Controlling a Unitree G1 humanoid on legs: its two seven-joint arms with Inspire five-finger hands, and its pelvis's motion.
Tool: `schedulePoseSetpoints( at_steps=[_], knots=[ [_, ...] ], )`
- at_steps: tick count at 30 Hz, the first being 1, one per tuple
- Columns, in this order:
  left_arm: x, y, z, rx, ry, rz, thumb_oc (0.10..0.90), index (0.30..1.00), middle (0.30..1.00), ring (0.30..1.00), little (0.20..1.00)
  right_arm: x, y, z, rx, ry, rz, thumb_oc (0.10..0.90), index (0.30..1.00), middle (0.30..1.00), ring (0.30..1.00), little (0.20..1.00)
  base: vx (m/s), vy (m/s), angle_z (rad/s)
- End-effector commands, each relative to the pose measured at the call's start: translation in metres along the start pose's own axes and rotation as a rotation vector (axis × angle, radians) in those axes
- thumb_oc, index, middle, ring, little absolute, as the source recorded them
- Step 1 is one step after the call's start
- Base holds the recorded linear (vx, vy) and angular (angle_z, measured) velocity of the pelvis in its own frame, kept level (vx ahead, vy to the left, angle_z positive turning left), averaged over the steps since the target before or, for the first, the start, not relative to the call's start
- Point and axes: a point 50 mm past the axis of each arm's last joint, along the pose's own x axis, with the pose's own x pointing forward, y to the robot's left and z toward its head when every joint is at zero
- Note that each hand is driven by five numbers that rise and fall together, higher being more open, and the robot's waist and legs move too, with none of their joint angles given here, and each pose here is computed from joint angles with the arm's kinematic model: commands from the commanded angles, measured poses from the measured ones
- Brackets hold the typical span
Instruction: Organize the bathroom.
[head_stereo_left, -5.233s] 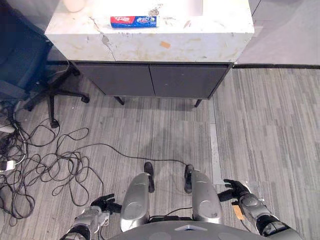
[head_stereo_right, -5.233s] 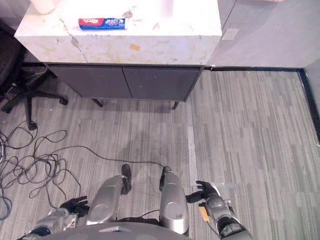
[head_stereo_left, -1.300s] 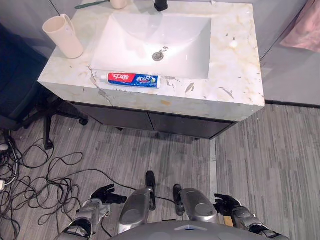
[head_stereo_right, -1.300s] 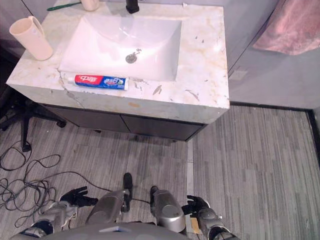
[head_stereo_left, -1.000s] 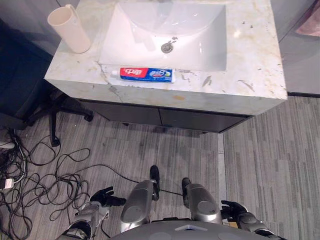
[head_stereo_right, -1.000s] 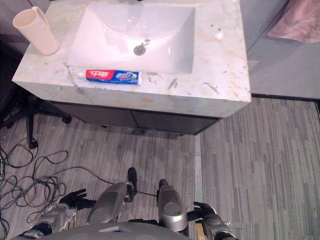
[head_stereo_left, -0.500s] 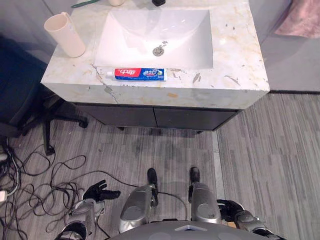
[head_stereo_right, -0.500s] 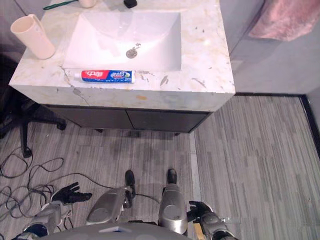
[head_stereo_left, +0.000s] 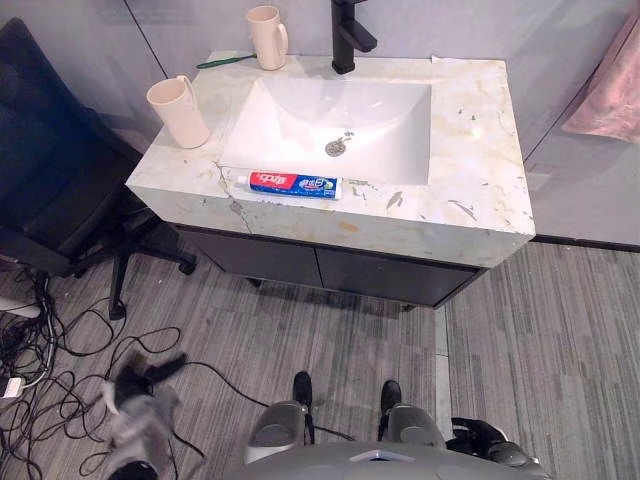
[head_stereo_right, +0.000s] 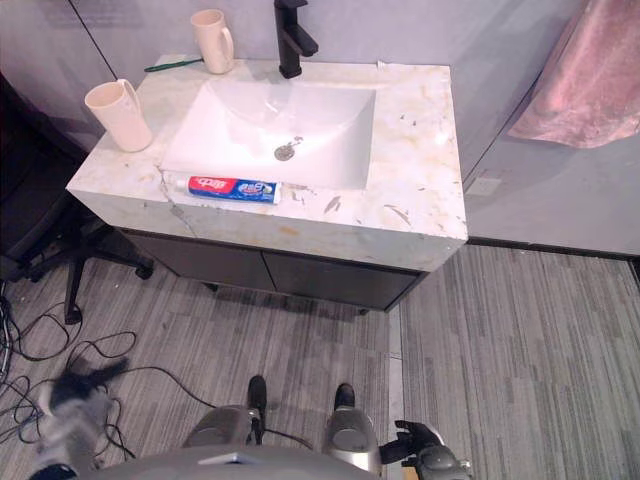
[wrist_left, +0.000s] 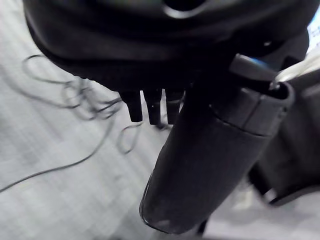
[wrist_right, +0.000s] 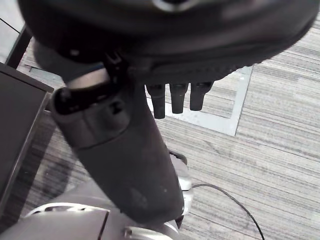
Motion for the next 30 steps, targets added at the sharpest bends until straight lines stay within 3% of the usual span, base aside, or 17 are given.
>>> schedulePoseSetpoints(
  at_steps=[1, 4, 6, 8, 9, 13, 14, 17, 18, 20, 30],
  knots=[
    [0.009, 0.014, 0.115, -0.045, -0.530, 0.234, 0.800, 0.900, 0.900, 0.900, 0.900, -0.002, 0.007, -0.014, 0.016, 0.035, 0.008, 0.800, 0.900, 0.900, 0.900, 0.900, 0.06, -0.112, 0.35],
    [-0.003, 0.013, 0.152, -0.049, -0.713, 0.269, 0.800, 0.900, 0.900, 0.900, 0.900, -0.003, 0.011, -0.017, 0.023, 0.043, 0.020, 0.800, 0.900, 0.900, 0.900, 0.900, 0.05, -0.070, 0.15],
    [-0.025, 0.009, 0.207, -0.009, -0.936, 0.201, 0.800, 0.900, 0.900, 0.900, 0.900, -0.003, 0.012, -0.019, 0.028, 0.048, 0.028, 0.800, 0.900, 0.900, 0.900, 0.900, 0.06, -0.080, 0.05],
    [-0.031, 0.007, 0.219, 0.026, -0.989, 0.161, 0.800, 0.900, 0.900, 0.900, 0.900, -0.003, 0.012, -0.020, 0.026, 0.050, 0.030, 0.800, 0.900, 0.900, 0.900, 0.900, 0.03, -0.040, 0.00],
    [-0.053, -0.002, 0.253, 0.136, -1.136, 0.021, 0.800, 0.900, 0.900, 0.900, 0.900, -0.003, 0.012, -0.021, 0.017, 0.057, 0.038, 0.800, 0.900, 0.900, 0.900, 0.900, 0.03, -0.041, -0.01],
    [-0.078, -0.016, 0.288, 0.345, -1.252, -0.187, 0.800, 0.900, 0.900, 0.900, 0.900, -0.003, 0.008, -0.022, -0.006, 0.065, 0.043, 0.800, 0.900, 0.900, 0.900, 0.900, 0.00, -0.012, 0.00],
    [-0.102, -0.026, 0.310, 0.432, -1.336, -0.308, 0.800, 0.900, 0.900, 0.900, 0.900, -0.003, 0.005, -0.019, -0.016, 0.062, 0.043, 0.800, 0.900, 0.900, 0.900, 0.900, 0.00, 0.000, 0.00],
    [-0.113, -0.031, 0.320, 0.486, -1.366, -0.388, 0.800, 0.900, 0.900, 0.900, 0.900, -0.002, 0.003, -0.016, -0.027, 0.059, 0.045, 0.800, 0.900, 0.900, 0.900, 0.900, -0.02, -0.007, -0.04],
    [-0.127, -0.039, 0.331, 0.577, -1.418, -0.503, 0.800, 0.900, 0.900, 0.900, 0.900, -0.001, 0.000, -0.010, -0.051, 0.051, 0.054, 0.800, 0.900, 0.900, 0.900, 0.900, -0.03, -0.016, -0.11],
    [-0.137, -0.047, 0.342, 0.678, -1.444, -0.565, 0.800, 0.900, 0.900, 0.900, 0.900, 0.000, -0.002, -0.001, -0.068, 0.043, 0.056, 0.800, 0.900, 0.900, 0.900, 0.900, -0.02, -0.008, -0.14],
    [-0.150, -0.081, 0.388, 0.884, -1.406, -0.756, 0.800, 0.900, 0.900, 0.900, 0.900, 0.001, -0.013, 0.008, -0.158, 0.042, 0.057, 0.800, 0.900, 0.900, 0.900, 0.900, 0.00, 0.006, -0.08]
  ],
)
